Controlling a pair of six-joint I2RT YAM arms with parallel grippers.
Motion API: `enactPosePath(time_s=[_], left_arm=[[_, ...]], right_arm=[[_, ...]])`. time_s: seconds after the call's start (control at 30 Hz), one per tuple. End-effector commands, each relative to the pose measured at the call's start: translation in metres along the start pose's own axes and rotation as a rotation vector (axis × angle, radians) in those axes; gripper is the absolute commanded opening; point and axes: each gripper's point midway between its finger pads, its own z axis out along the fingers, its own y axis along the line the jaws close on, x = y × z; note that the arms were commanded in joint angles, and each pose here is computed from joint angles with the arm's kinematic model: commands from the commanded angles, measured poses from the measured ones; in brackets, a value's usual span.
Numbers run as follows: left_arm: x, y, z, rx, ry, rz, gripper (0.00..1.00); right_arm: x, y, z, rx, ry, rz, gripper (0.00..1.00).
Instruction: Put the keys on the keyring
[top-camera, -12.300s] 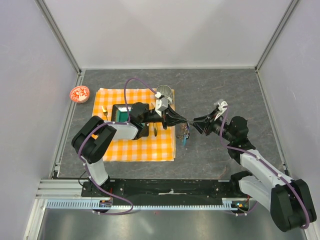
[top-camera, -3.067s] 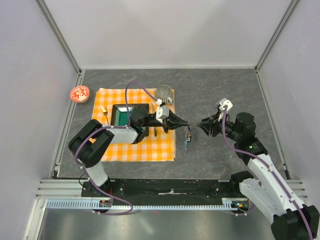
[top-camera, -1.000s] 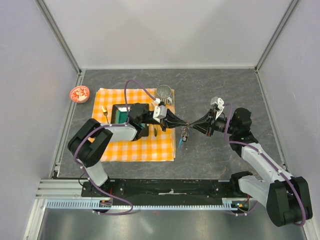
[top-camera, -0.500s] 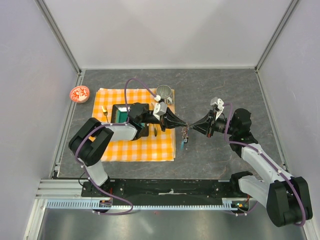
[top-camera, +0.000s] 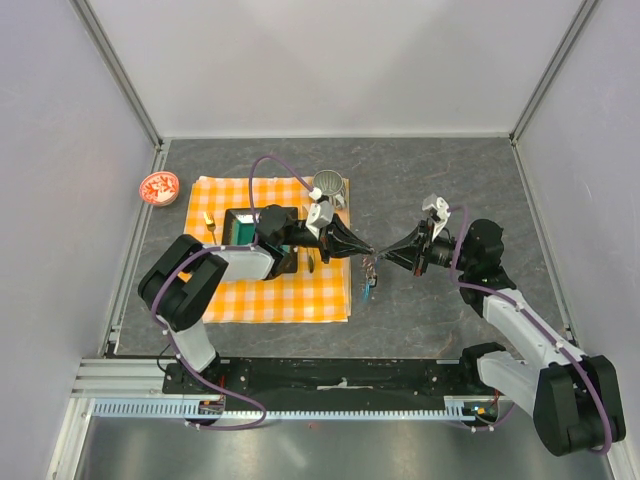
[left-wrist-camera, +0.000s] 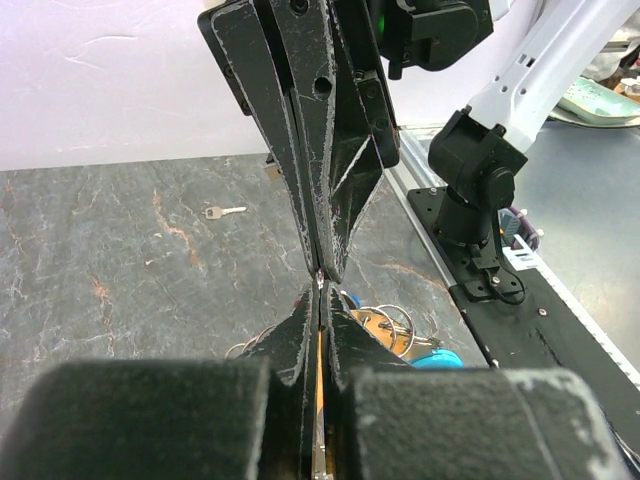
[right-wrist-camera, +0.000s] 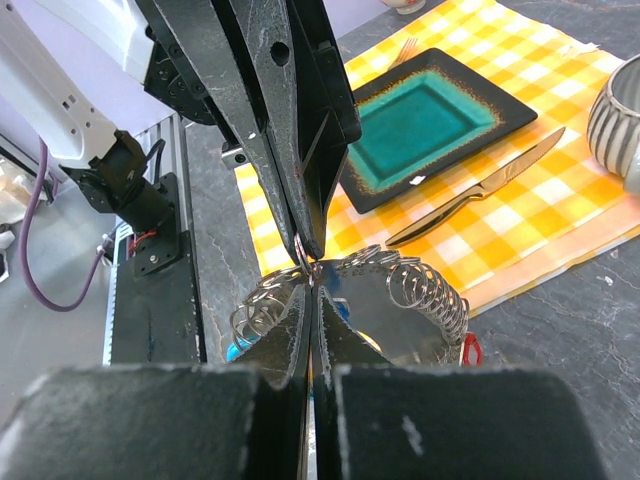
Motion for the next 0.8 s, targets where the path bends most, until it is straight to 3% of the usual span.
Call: enactPosePath(time_s=[0.0, 0.5, 0.77], left_arm=[[-0.069, -0.011, 0.006, 0.062, -0.181, 0.333, 0.02], [-0.092, -0.015, 0.012, 0.061, -0.220, 0.408, 0.02], [-0.093, -0.014, 0.017, 0.057, -0.234, 0.405, 0.02]], right_arm=[[-0.002, 0.006, 0.004, -0.034, -0.024, -0.023, 0.00], [0.010, 0.012, 0.007, -0.043, -0.077, 0.046, 0.01], [0.001, 0.014, 0.006, 0.003, -0.135, 0.003, 0.00]])
